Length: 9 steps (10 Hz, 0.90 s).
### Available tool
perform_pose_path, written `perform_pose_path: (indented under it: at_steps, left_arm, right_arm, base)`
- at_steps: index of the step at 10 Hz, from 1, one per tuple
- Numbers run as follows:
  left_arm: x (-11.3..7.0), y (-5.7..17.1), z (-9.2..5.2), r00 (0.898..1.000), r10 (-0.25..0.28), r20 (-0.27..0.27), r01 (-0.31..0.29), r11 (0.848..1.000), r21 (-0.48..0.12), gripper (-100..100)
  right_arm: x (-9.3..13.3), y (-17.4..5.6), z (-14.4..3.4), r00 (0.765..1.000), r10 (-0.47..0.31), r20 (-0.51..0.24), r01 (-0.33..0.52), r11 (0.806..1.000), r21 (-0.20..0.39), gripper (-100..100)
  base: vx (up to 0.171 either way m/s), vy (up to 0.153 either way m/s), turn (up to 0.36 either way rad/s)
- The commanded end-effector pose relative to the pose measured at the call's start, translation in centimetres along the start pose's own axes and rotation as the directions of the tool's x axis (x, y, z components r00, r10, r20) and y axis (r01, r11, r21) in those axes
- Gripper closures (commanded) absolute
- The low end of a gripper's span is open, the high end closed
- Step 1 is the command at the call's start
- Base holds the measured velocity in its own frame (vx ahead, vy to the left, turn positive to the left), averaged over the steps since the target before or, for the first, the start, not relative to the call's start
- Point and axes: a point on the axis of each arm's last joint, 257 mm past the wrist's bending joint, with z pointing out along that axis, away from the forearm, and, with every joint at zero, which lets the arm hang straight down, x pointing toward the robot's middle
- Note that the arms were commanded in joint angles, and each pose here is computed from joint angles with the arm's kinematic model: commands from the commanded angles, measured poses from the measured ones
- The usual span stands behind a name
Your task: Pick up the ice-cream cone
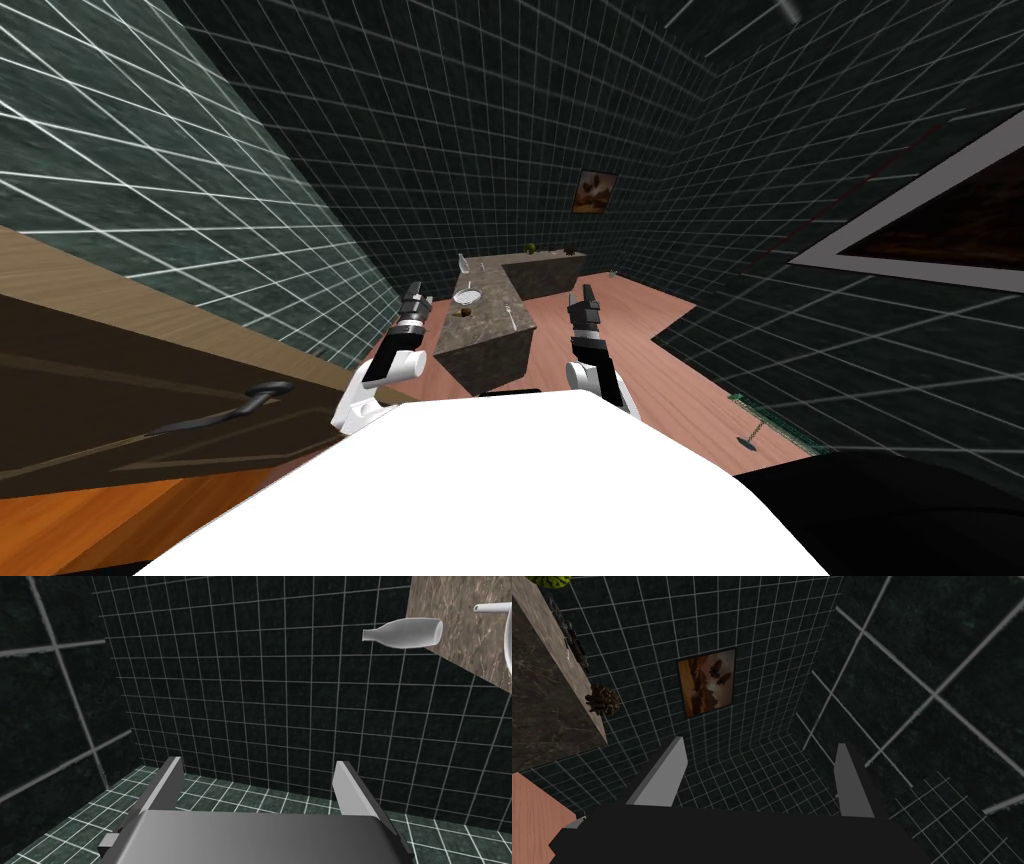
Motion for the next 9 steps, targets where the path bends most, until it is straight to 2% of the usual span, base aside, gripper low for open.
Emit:
perform_pose_path:
  at_steps: [1, 6, 9]
  left_arm:
    - [-0.3, 0.8, 0.4, 1.0, -0.003, 0.008, 0.003, 1.0, -0.03, -100]
    - [-1.9, 3.2, 2.0, 0.999, -0.016, 0.05, 0.022, 0.991, -0.129, -100]
    - [-2.5, 4.9, 2.3, 0.998, -0.017, 0.068, 0.03, 0.98, -0.197, -100]
  right_arm:
    - [0.0, 0.0, 0.0, 1.0, 0.0, 0.0, 0.0, 1.0, 0.0, 0]
    - [0.0, 0.0, 0.0, 1.0, 0.0, 0.0, 0.0, 1.0, 0.0, 0]
    - [0.0, 0.0, 0.0, 1.0, 0.0, 0.0, 0.0, 1.0, 0.0, 0]
  base:
    - [-0.025, 0.032, -0.038]
    - [-0.026, 0.021, -0.074]
    - [-0.028, 0.013, -0.067]
